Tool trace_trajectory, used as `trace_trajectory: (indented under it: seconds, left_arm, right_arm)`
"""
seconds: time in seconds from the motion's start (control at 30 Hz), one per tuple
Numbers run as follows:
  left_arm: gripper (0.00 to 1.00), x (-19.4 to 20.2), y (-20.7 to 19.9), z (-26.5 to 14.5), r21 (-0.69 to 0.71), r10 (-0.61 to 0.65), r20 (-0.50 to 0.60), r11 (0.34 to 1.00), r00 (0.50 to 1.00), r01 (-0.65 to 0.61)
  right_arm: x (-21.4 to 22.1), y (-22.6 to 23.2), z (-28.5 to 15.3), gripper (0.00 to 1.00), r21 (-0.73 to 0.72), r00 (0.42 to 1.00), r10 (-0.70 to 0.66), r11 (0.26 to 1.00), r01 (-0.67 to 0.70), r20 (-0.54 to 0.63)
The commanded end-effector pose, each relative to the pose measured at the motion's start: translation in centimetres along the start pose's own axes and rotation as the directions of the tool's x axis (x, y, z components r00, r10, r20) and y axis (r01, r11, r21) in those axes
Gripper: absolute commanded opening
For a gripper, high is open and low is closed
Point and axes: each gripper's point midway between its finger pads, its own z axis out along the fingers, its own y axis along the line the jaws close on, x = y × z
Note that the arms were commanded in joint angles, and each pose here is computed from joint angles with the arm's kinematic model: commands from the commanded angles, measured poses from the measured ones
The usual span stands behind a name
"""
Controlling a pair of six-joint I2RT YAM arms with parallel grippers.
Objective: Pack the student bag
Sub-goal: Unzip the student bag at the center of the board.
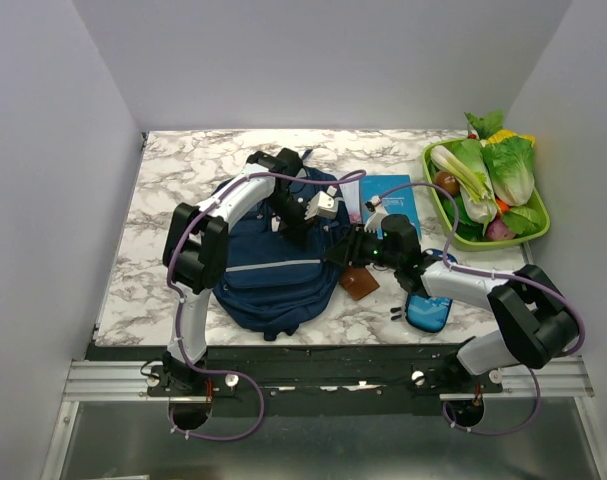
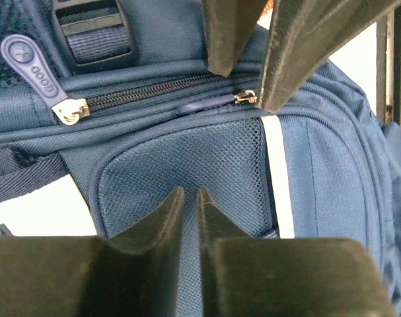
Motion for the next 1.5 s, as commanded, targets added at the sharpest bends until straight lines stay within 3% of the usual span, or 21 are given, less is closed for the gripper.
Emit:
trace_trajectory:
  seconds: [0.0, 0.03, 0.07, 0.2, 0.23, 0.37, 0.4, 0.5, 0.73, 0.83, 1.17, 1.47]
  left_arm:
    - [0.13, 0.0, -1.1, -0.2, 0.045, 0.023, 0.012, 0.999, 1.0, -0.023]
    - [0.03, -0.3, -1.2, -0.5, 0.032, 0.024, 0.018, 0.999, 1.0, -0.025]
    - [0.0, -0.7, -0.8, -0.6, 0.013, 0.039, 0.027, 0.999, 0.999, -0.039]
    - [0.0, -1.9, -0.1, -1.3, -0.036, 0.058, 0.052, 0.998, 0.997, -0.056]
    - [0.02, -2.2, 0.2, -1.5, -0.046, 0.06, 0.057, 0.997, 0.997, -0.058]
    - [0.4, -3.5, 1.3, -2.5, -0.101, 0.071, 0.086, 0.993, 0.994, -0.062]
    - [0.44, -3.0, 1.3, -2.3, -0.106, 0.044, 0.09, 0.994, 0.995, -0.034]
    - [0.5, -2.7, 1.6, -2.5, -0.141, 0.058, 0.077, 0.989, 0.995, -0.046]
    - [0.67, 0.4, 0.8, -0.4, -0.035, -0.001, 0.007, 0.999, 1.0, 0.001]
    - [0.76, 0.8, 1.6, -0.3, -0.079, 0.009, 0.001, 0.997, 1.0, -0.009]
    - [0.83, -0.7, 4.6, -2.6, -0.23, 0.044, 0.057, 0.973, 0.997, -0.03]
    - [0.87, -0.2, 5.0, -2.7, -0.255, 0.026, 0.07, 0.967, 0.997, -0.007]
  right_arm:
    - [-1.1, 0.5, 0.5, 0.46, -0.004, 0.999, -0.005, 1.0, 0.005, 0.033]
    - [-1.1, 0.5, 0.5, 0.45, -0.004, 0.999, -0.004, 1.0, 0.004, 0.033]
    - [-1.2, 0.4, 0.6, 0.45, 0.001, 0.999, -0.002, 1.0, 0.002, 0.035]
    - [-1.5, 0.5, 0.7, 0.45, 0.0, 0.999, -0.002, 1.0, 0.002, 0.042]
    - [-1.5, 0.5, 0.7, 0.45, 0.0, 0.999, -0.002, 1.0, 0.002, 0.042]
    - [-1.4, 0.5, 0.5, 0.45, 0.002, 0.999, -0.002, 1.0, 0.002, 0.044]
    - [-1.3, 0.4, 0.5, 0.45, 0.003, 0.999, -0.003, 1.0, 0.003, 0.043]
    - [-1.2, 0.4, 0.5, 0.45, 0.002, 0.999, -0.001, 1.0, 0.001, 0.039]
    - [-1.3, 0.6, 0.4, 0.45, -0.006, 0.999, -0.006, 1.0, 0.006, 0.041]
    - [-1.3, 0.7, 0.4, 0.45, -0.01, 0.999, -0.009, 1.0, 0.01, 0.037]
    - [-1.0, 0.9, 0.4, 0.45, -0.024, 1.0, -0.013, 1.0, 0.013, 0.025]
    - [-0.7, 0.9, 0.4, 0.45, -0.032, 1.0, -0.017, 0.999, 0.017, 0.016]
